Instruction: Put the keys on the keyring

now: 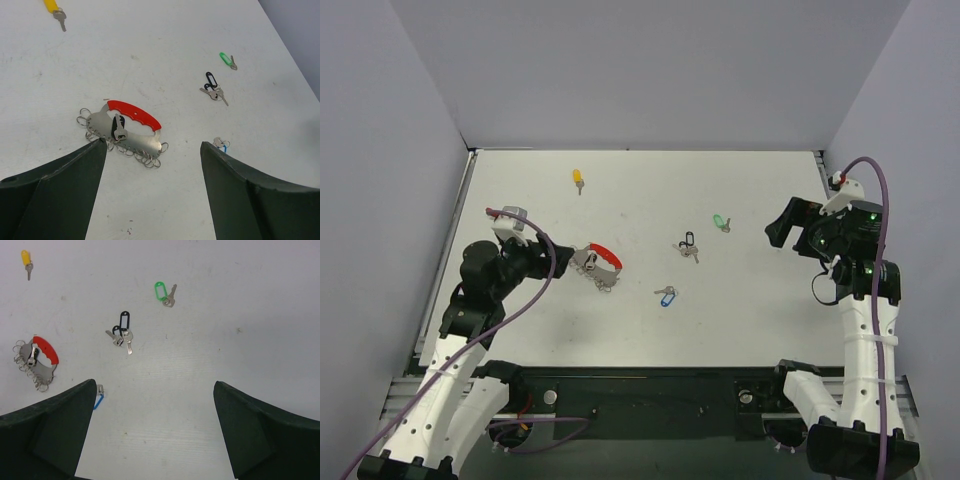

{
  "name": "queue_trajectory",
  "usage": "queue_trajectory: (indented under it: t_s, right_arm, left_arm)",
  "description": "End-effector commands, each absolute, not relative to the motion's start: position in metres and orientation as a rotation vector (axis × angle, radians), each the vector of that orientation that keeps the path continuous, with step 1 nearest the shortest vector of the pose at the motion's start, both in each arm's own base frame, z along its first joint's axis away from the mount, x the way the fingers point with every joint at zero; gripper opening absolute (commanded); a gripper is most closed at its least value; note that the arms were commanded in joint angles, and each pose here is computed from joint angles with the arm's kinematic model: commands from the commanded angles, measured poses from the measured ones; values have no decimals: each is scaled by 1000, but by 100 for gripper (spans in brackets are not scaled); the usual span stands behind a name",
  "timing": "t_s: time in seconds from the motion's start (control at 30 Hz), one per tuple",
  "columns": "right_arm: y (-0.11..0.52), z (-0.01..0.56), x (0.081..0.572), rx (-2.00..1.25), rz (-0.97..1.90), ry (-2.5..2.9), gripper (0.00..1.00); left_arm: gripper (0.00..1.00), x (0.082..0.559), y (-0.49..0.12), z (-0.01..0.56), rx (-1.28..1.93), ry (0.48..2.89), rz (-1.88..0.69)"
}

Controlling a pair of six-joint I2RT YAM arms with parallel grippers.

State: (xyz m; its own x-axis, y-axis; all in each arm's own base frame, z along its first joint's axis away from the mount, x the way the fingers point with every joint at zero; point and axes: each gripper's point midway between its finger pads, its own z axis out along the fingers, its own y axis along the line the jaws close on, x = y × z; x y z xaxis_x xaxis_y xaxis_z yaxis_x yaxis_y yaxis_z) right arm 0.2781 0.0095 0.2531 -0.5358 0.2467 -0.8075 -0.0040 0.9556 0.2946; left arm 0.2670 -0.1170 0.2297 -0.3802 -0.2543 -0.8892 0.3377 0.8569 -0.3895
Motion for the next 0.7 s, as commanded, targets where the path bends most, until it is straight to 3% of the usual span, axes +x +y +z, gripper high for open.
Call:
queue_trajectory:
  t_s: [0.0, 0.67]
  right_arm:
    - [11, 258, 282, 162, 349, 2080, 97]
    - [9, 257, 280, 183, 368, 2061, 98]
  left_arm:
    - [86, 271, -114, 245, 77, 1795, -608]
    - [86, 271, -115, 245, 77, 1789, -614]
